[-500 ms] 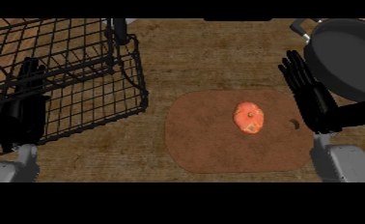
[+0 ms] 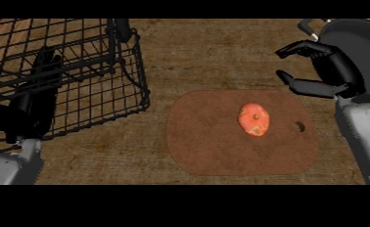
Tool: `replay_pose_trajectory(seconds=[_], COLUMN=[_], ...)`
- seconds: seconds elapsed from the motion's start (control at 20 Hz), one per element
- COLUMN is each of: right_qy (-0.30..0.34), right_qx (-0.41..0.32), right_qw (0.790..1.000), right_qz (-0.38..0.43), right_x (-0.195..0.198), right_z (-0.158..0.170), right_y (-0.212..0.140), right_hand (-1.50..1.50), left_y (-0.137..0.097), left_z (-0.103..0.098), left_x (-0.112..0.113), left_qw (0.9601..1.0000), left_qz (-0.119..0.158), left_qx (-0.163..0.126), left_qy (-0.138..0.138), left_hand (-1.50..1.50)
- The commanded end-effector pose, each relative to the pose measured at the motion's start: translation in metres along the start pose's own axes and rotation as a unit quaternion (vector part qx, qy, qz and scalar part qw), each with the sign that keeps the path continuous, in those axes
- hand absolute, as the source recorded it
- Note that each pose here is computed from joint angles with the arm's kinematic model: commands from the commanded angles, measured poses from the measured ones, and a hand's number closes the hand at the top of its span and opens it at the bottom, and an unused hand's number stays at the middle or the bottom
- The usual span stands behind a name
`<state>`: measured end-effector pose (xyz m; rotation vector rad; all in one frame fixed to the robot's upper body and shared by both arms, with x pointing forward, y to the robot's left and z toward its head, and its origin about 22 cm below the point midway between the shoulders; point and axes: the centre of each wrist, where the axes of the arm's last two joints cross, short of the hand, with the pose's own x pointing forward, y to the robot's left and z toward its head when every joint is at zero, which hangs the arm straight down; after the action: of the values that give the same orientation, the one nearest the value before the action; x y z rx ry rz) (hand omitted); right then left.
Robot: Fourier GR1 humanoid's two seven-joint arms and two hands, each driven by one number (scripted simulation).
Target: Pick the squash from the cutting board and place it in the pot
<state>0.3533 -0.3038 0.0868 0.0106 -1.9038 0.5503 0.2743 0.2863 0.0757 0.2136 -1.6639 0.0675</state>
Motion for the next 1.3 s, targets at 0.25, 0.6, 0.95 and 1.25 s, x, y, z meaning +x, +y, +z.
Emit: replay_pose_trajectory(seconds=[0.25,0.6,0.95,1.25], right_qy=[-0.138,-0.064,0.001,0.041], right_qx=[0.041,0.207,0.359,0.416], right_qw=[0.99,0.973,0.909,0.871], right_qz=[-0.008,0.082,0.212,0.259], right_x=[-0.026,0.009,0.052,0.062], right_z=[0.002,-0.033,-0.048,-0.055], right_y=[-0.057,-0.052,-0.02,0.027], right_hand=[-1.5,-1.5,-1.5,-1.5], left_y=[0.001,-0.006,-0.005,0.0], left_z=[-0.018,-0.011,-0.006,-0.011], left_x=[0.019,-0.003,0.003,0.015], left_qw=[0.9995,0.9996,0.9996,0.9997], left_qz=[0.005,0.007,-0.004,0.0], left_qx=[-0.01,-0.008,-0.002,-0.009], left_qy=[0.029,0.025,0.029,0.021], left_hand=[0.0,0.0,0.0,0.0])
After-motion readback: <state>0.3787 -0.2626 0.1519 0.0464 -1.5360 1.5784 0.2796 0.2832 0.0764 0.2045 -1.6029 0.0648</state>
